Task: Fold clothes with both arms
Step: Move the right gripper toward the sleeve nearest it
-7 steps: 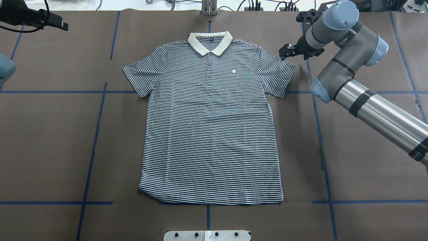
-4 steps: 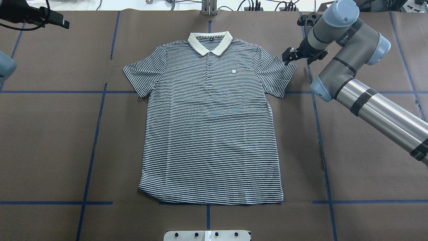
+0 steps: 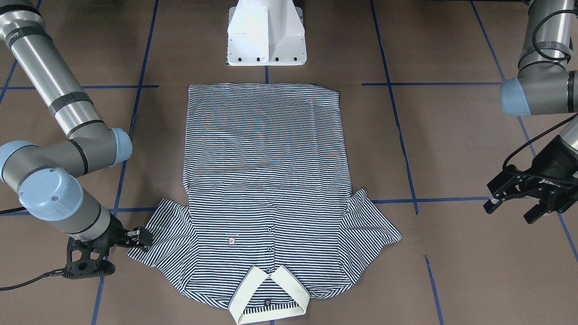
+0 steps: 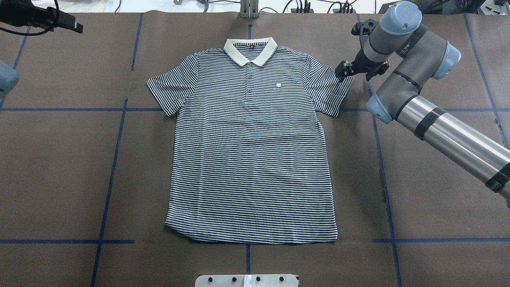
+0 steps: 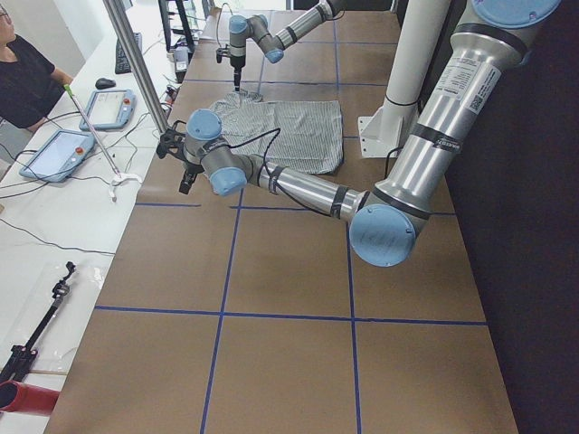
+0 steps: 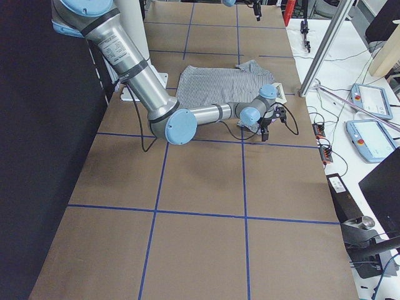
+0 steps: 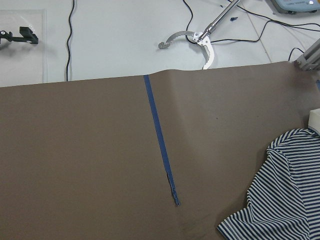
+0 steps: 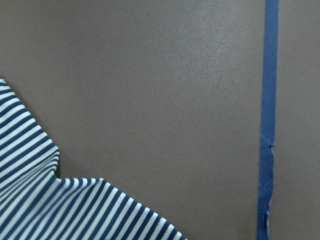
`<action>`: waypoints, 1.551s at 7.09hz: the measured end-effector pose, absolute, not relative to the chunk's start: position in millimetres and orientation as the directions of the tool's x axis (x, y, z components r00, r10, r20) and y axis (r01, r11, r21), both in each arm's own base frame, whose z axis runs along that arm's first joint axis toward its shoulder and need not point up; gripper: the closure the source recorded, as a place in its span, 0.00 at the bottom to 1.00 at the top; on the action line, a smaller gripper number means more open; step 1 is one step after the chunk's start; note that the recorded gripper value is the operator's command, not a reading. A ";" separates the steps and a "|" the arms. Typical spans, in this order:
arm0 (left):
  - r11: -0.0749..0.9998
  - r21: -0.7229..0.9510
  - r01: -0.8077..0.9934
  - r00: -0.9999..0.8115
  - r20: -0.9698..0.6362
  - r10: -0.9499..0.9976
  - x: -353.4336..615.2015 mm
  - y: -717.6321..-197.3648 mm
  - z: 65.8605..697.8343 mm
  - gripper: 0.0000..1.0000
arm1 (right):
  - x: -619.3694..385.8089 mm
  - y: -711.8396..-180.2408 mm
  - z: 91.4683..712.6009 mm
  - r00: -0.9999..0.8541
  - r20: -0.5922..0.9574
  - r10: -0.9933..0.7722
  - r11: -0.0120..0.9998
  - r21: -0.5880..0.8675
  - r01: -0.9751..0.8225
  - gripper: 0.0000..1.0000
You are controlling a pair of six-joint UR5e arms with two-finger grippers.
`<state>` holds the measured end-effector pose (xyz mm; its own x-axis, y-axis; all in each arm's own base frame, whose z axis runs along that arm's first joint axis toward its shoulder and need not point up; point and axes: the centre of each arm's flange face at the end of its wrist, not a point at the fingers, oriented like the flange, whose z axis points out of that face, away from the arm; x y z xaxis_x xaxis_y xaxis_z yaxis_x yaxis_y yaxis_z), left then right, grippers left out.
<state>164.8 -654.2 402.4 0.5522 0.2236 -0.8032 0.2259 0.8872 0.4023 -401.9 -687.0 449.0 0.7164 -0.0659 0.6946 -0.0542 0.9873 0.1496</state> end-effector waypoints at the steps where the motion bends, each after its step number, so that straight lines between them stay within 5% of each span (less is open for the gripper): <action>1: 0.887 0.403 0.226 0.552 -0.803 0.225 164.7 -653.9 402.3 0.00 | -404.6 -686.3 448.7 0.717 0.694 -0.068 0.988 0.149 -0.051 0.44; 3: 0.886 0.404 0.227 0.552 -0.803 0.225 164.2 -653.8 402.1 0.00 | -406.5 -685.9 450.6 0.719 0.691 -0.074 0.988 0.151 -0.043 0.92; 4: 0.886 0.404 0.227 0.552 -0.803 0.225 163.8 -653.7 402.4 0.00 | -406.9 -686.5 450.9 0.720 0.688 -0.090 0.987 0.161 -0.031 1.00; 11: 0.887 0.402 0.227 0.553 -0.803 0.223 163.5 -653.7 403.5 0.00 | -395.4 -696.4 409.1 0.706 0.694 -0.145 0.975 0.220 -0.015 1.00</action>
<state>163.5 -653.7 403.5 0.5528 0.2227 -0.8030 0.2270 0.8870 0.4022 -395.4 -696.4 409.1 0.7056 -0.1453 0.6936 -0.0150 0.9755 0.2196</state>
